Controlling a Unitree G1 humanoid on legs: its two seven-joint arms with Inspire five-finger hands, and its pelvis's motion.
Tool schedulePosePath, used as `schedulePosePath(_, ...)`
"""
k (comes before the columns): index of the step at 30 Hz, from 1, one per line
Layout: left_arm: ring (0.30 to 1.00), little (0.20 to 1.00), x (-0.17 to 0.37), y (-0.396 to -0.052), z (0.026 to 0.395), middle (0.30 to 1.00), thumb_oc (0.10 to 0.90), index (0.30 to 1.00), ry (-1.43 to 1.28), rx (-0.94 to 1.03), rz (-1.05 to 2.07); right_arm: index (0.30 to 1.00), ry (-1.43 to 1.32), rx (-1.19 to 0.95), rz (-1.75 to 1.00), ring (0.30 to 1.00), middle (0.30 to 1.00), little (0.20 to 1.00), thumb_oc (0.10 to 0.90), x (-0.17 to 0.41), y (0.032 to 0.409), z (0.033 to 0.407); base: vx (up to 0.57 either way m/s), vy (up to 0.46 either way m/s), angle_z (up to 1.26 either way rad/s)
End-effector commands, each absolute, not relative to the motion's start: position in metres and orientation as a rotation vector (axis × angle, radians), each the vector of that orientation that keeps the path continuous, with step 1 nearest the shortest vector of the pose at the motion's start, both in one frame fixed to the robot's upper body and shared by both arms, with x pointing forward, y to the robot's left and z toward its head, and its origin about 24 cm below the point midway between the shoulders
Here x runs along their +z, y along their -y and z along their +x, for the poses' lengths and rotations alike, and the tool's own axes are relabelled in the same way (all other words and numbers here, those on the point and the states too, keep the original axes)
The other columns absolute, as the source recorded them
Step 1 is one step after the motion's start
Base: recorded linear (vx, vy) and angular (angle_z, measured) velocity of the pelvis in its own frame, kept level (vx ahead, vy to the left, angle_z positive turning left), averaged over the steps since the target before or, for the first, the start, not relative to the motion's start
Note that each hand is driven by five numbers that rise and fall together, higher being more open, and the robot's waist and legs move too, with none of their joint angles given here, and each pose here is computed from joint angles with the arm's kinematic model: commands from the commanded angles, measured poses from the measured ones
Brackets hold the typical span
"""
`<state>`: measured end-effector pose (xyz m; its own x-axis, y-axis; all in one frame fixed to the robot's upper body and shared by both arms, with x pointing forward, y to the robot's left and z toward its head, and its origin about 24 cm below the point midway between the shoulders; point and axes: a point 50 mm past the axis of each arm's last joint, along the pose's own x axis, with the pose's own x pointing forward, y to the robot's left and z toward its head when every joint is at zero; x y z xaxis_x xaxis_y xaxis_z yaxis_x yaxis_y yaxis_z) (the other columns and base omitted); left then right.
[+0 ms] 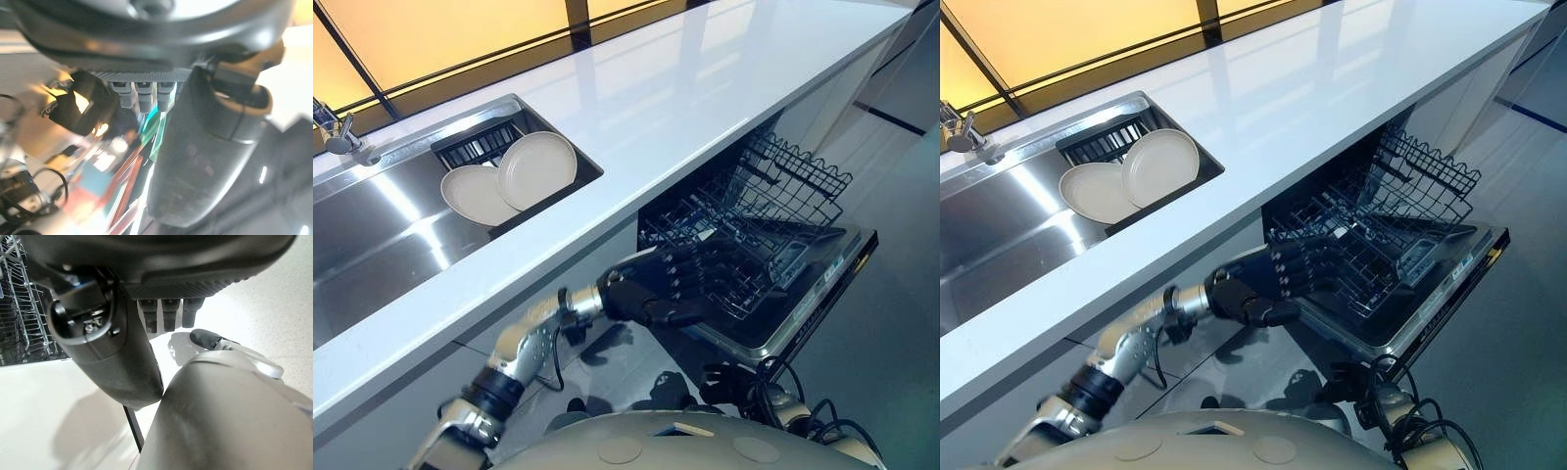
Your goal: Pick up plates and place into dishwasher.
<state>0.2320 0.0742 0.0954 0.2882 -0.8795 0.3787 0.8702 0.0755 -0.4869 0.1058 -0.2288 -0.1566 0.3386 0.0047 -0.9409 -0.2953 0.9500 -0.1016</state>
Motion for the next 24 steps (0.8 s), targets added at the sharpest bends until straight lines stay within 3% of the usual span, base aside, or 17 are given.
schedulePosePath(1,0.900,0.900,0.175,-0.085,0.257,0.900,0.800,0.900,0.425,-1.119,-0.830,0.900,-1.198,0.204,-0.266,0.900,0.900,0.900,0.800,-0.157,0.222,0.111,0.06,-0.020,0.01)
schedulePosePath(5,0.900,0.900,0.222,-0.123,0.269,0.900,0.800,0.900,0.706,-0.671,-0.409,0.900,-1.219,0.191,-0.264,0.900,0.900,0.900,0.800,-0.160,0.222,0.099,0.06,0.002,0.01)
schedulePosePath(12,0.900,0.900,0.268,-0.198,0.300,0.900,0.800,0.900,0.742,-0.067,0.135,0.900,-1.257,0.182,-0.286,0.900,0.900,0.900,0.800,-0.160,0.236,0.088,0.09,0.044,0.01)
schedulePosePath(18,0.900,0.900,0.280,-0.277,0.335,0.900,0.800,0.900,0.510,0.240,0.529,0.900,-1.279,0.159,-0.313,0.900,0.900,0.900,0.800,-0.156,0.251,0.090,0.09,0.074,-0.03)
schedulePosePath(24,0.900,0.900,0.285,-0.318,0.351,0.900,0.800,0.900,0.349,0.374,0.632,0.900,-1.292,0.141,-0.331,0.900,0.900,0.900,0.800,-0.155,0.259,0.084,0.09,0.088,-0.02)
